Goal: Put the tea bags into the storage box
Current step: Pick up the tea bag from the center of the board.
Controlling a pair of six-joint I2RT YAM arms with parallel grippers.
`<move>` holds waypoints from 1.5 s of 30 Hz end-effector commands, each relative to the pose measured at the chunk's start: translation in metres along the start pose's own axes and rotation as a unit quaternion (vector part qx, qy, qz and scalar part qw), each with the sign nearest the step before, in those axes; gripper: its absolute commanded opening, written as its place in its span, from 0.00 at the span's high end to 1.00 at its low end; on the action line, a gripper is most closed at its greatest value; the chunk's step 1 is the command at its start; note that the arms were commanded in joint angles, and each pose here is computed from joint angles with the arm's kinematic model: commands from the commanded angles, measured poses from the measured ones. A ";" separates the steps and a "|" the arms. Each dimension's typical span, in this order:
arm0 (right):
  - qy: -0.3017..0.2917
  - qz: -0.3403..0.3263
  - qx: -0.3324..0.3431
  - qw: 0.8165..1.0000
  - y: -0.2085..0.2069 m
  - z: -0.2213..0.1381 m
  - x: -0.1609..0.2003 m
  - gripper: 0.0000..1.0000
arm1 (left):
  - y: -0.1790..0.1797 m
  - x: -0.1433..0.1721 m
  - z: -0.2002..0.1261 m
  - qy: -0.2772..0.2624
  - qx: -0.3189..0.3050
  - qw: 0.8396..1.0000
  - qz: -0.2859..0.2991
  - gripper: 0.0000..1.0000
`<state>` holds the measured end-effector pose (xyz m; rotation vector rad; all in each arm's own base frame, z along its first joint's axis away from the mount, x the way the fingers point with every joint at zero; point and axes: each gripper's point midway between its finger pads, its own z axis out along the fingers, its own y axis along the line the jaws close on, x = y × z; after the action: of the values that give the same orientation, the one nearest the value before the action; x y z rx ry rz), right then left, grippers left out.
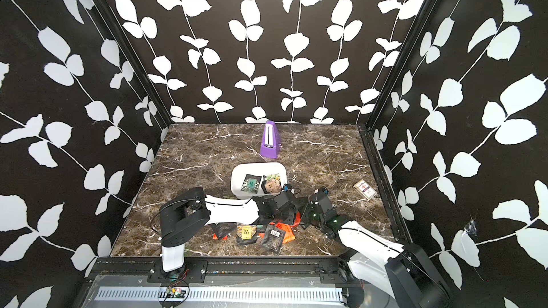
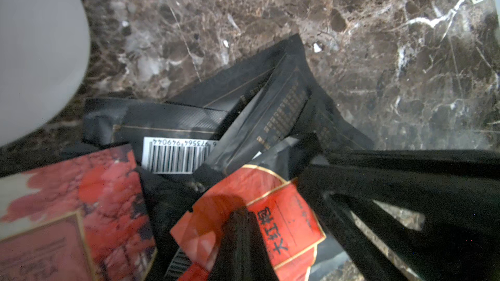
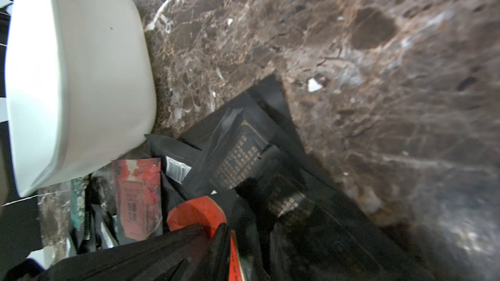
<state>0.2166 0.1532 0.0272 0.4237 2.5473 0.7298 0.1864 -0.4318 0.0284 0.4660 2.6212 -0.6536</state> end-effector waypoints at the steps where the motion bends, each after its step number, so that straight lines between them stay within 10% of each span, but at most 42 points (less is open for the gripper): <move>1: 0.014 0.007 0.001 1.000 -0.007 0.004 0.010 0.73 | 0.011 0.013 0.004 0.019 -0.016 1.000 0.001 1.00; 27: 0.002 -0.006 -0.008 1.000 -0.001 -0.013 0.005 1.00 | -0.016 -0.018 -0.027 -0.022 0.025 0.999 0.018 1.00; 45: -0.115 -0.070 -0.007 0.991 0.058 -0.109 -0.068 1.00 | 0.054 -0.063 -0.142 -0.179 -0.079 0.980 0.029 0.65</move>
<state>0.2197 0.1275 0.1396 0.3397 2.3643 0.6390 0.2152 -0.3648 0.1684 0.3808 2.2706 -0.5997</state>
